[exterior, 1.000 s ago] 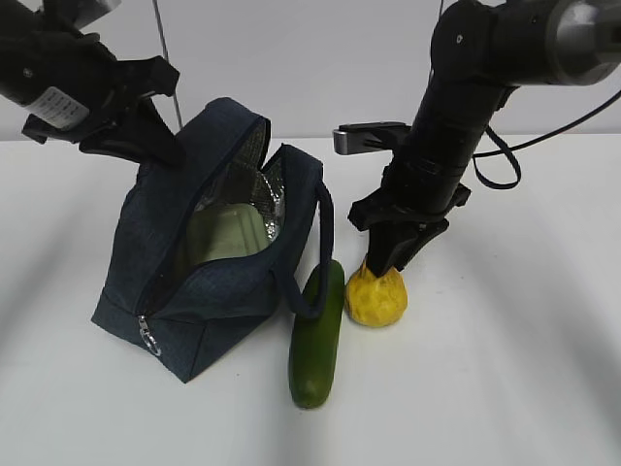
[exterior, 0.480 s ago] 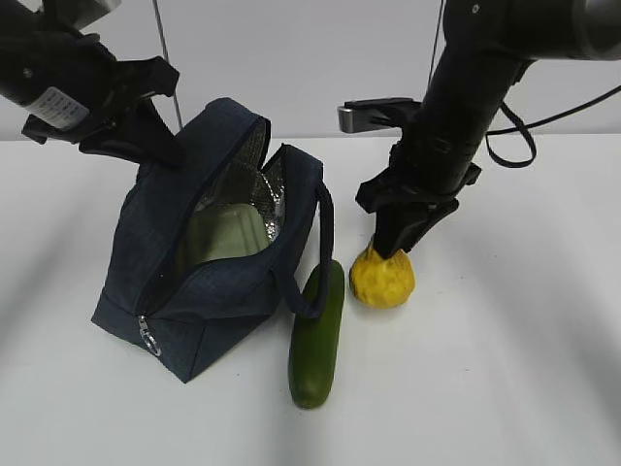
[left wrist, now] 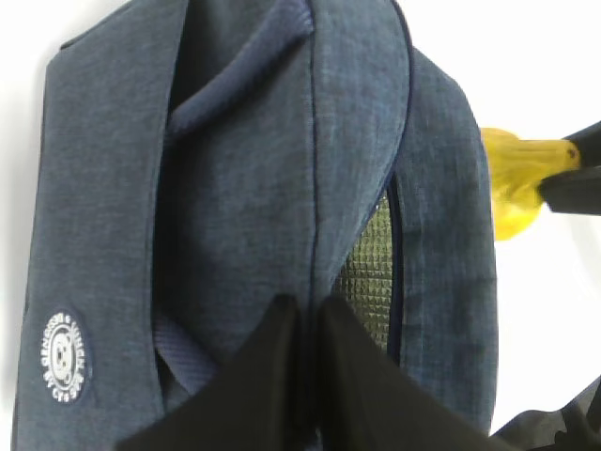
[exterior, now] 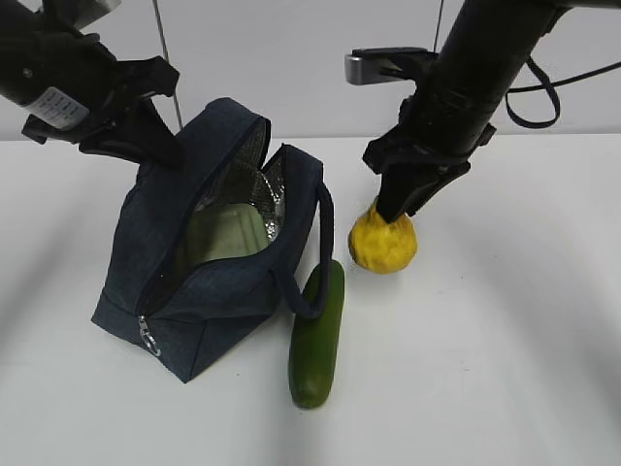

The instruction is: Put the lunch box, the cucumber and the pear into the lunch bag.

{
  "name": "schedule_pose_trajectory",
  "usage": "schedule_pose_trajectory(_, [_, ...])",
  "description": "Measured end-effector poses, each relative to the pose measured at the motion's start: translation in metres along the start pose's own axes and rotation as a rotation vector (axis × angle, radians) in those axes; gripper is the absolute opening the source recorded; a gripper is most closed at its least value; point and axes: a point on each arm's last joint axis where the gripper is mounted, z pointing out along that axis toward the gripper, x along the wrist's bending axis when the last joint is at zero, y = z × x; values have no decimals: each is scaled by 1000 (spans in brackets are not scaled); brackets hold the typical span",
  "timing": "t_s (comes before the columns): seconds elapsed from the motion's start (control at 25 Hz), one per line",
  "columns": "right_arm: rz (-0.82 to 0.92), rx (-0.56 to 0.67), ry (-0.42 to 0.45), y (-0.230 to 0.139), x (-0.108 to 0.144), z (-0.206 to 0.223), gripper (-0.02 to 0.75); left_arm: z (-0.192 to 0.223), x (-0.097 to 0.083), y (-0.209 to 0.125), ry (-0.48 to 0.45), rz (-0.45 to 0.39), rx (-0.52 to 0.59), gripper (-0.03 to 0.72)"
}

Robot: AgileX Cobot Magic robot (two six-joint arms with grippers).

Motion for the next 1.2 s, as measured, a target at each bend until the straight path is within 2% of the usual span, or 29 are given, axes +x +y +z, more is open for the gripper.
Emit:
schedule_pose_trajectory(0.24, [9, -82, 56, 0, 14, -25, 214, 0, 0, 0, 0, 0, 0, 3])
schedule_pose_trajectory(0.8, [-77, -322, 268, 9, 51, -83, 213, 0, 0, -1, -2, 0, 9, 3])
schedule_pose_trajectory(1.0, [-76, -387, 269, 16, 50, -85, 213, 0, 0, -2, -3, 0, 17, 3])
schedule_pose_trajectory(1.2, [-58, -379, 282, 29, 39, -56, 213, 0, 0, -2, -4, 0, 19, 3])
